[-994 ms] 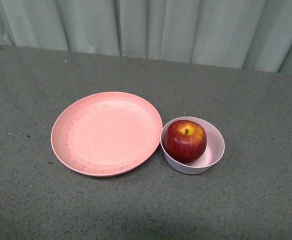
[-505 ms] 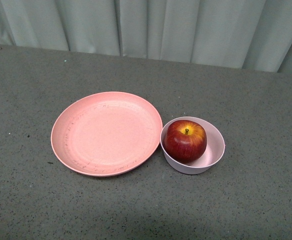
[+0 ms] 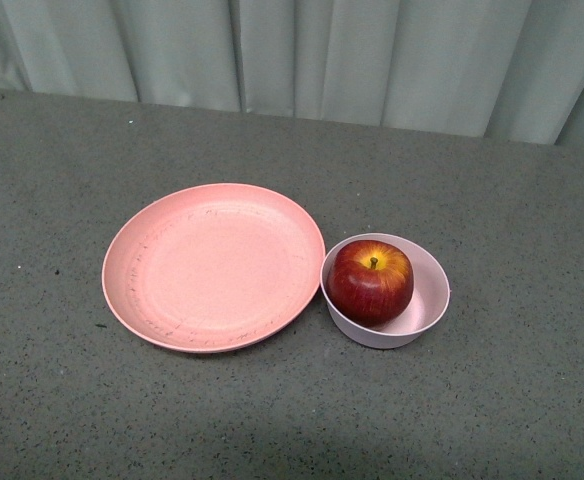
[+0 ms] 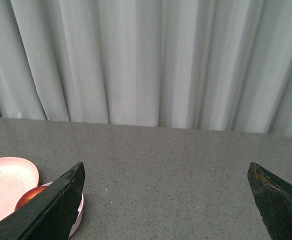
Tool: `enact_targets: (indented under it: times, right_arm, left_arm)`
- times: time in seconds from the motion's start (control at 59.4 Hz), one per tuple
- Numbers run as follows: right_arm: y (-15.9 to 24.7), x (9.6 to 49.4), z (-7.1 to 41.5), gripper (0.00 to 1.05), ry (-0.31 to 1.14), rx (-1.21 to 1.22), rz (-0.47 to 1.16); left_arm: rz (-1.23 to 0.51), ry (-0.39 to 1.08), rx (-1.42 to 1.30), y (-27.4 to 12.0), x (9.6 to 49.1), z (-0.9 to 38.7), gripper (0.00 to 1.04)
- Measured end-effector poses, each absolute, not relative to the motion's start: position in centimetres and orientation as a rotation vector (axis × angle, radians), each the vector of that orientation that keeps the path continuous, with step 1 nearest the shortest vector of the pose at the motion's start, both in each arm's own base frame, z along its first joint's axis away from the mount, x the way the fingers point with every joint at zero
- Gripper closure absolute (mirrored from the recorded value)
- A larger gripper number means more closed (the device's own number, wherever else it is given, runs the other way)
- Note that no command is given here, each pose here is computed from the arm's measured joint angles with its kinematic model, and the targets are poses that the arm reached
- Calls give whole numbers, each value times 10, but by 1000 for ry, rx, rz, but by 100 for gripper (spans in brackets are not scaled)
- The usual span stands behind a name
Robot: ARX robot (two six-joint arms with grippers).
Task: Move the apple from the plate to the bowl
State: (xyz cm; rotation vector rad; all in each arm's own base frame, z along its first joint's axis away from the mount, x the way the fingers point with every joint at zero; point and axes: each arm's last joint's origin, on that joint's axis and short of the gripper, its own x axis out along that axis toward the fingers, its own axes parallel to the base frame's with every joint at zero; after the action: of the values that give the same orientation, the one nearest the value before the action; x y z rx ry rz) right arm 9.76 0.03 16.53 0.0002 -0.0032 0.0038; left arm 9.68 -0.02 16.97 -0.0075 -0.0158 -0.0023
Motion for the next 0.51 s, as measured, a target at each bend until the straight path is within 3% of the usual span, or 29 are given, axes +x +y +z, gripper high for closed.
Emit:
enact_targets:
  times: [0.084, 0.505]
  right_arm:
    - [0, 98, 165, 9, -3, 0, 4]
    - [0, 98, 165, 9, -3, 0, 4]
  left_arm:
    - [-2, -16, -6, 0, 97, 170, 5]
    - [-2, -16, -5, 0, 97, 170, 7]
